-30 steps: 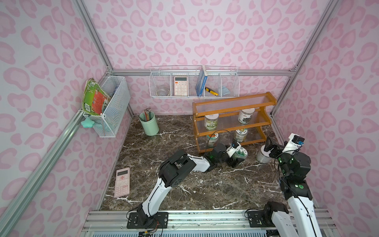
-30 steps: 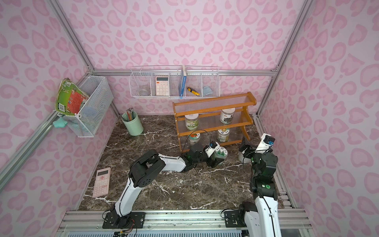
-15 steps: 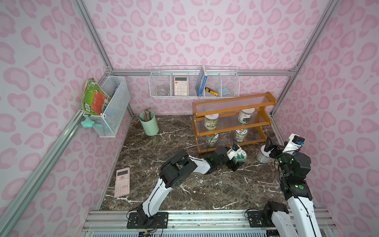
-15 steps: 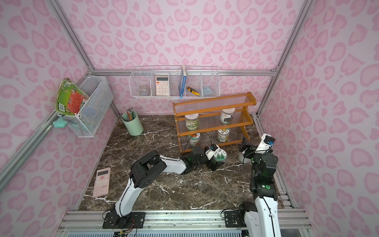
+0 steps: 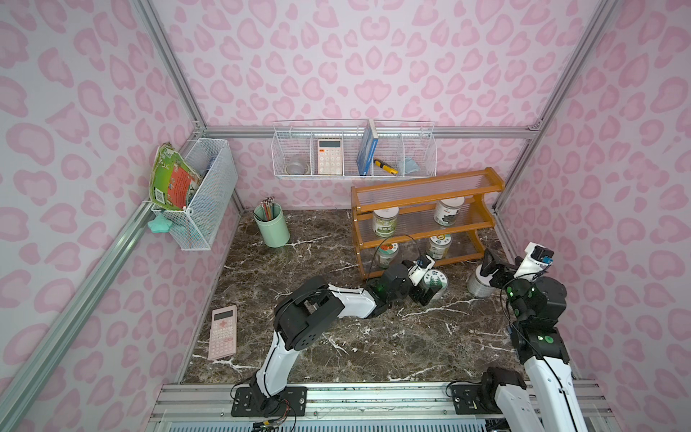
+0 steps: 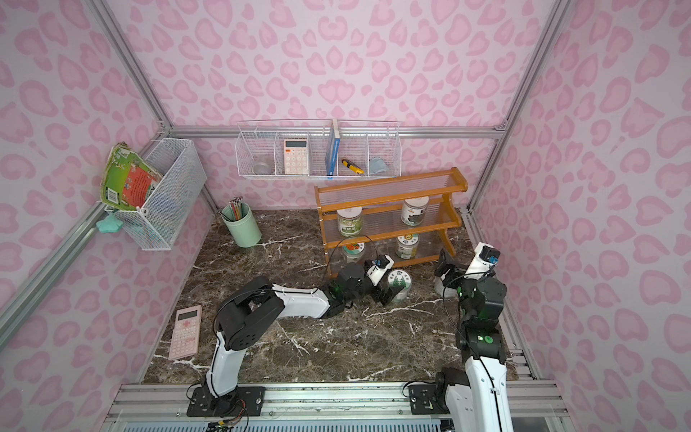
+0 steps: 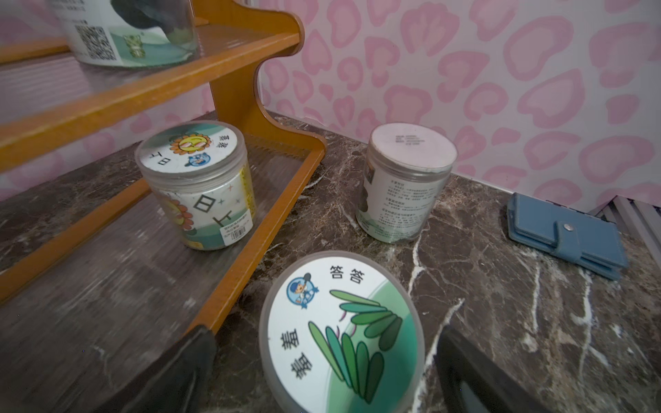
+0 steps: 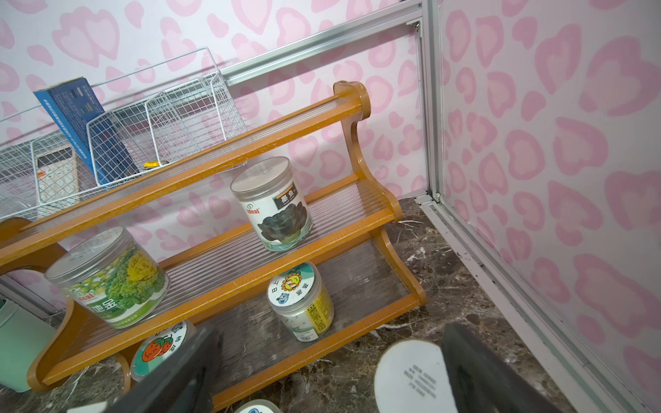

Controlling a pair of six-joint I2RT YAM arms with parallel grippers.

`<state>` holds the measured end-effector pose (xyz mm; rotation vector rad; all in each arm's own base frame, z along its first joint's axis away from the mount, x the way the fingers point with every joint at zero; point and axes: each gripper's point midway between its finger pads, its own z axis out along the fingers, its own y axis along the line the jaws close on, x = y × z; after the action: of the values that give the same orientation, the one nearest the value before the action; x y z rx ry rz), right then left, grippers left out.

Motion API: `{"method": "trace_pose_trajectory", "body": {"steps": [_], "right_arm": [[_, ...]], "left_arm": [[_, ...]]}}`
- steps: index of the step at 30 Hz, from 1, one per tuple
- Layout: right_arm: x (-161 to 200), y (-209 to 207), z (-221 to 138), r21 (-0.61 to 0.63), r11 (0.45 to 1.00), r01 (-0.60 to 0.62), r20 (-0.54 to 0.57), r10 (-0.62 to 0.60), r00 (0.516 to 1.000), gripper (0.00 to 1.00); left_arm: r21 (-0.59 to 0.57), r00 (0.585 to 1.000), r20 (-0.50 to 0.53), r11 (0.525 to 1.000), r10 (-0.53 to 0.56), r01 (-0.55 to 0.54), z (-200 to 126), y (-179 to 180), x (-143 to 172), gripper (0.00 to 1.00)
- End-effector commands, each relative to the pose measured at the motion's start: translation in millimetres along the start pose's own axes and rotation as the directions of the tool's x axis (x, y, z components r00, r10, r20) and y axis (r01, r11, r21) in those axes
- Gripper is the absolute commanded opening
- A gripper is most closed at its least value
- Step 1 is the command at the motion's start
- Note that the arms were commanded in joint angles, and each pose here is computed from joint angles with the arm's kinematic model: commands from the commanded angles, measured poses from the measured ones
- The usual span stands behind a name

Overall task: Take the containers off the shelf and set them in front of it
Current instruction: 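Place the container at the center of the board, then pick up a container from the shelf.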

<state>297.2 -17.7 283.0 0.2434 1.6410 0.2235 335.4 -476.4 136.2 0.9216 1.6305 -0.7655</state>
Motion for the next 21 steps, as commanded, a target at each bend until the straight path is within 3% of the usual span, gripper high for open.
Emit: {"method": "trace_pose_trajectory", "body": {"steps": [1,7,11,13,17,21], "right_arm": [[-9.5,7.0,0.3,-0.035,0.999,-0.004,0.033,0.005,0.999,0.99],[-4.9,19.2,5.6,-0.111,0.994,-0.007,0.006,0.008,1.000,0.99],[2.2,30.6,11.5,-0.185,0.983,-0.006,-0.032,0.000,0.999,0.99],[4.5,34.5,12.9,-0.210,0.978,-0.004,-0.042,-0.005,0.999,0.99],[5.9,38.5,13.7,-0.234,0.972,-0.003,-0.049,-0.008,0.999,0.99],[4.5,40.6,13.2,-0.244,0.970,0.000,-0.048,-0.012,0.999,0.99]], "left_arm": [[-0.027,1.000,0.028,1.000,0.013,-0.012,-12.8,2.2,-19.9,1.00],[-0.193,0.999,0.019,0.980,0.043,-0.039,-38.2,27.5,-57.8,0.99],[-0.370,0.999,-0.002,0.929,0.033,-0.032,-55.8,56.9,-74.8,0.99],[-0.486,1.000,-0.006,0.874,0.016,-0.017,-67.0,76.7,-83.2,0.99],[-0.703,1.000,0.008,0.711,-0.012,0.014,-92.8,114.4,-94.3,0.99],[-0.766,0.999,0.049,0.642,-0.005,0.041,-108.2,124.9,-103.2,0.99]]}}
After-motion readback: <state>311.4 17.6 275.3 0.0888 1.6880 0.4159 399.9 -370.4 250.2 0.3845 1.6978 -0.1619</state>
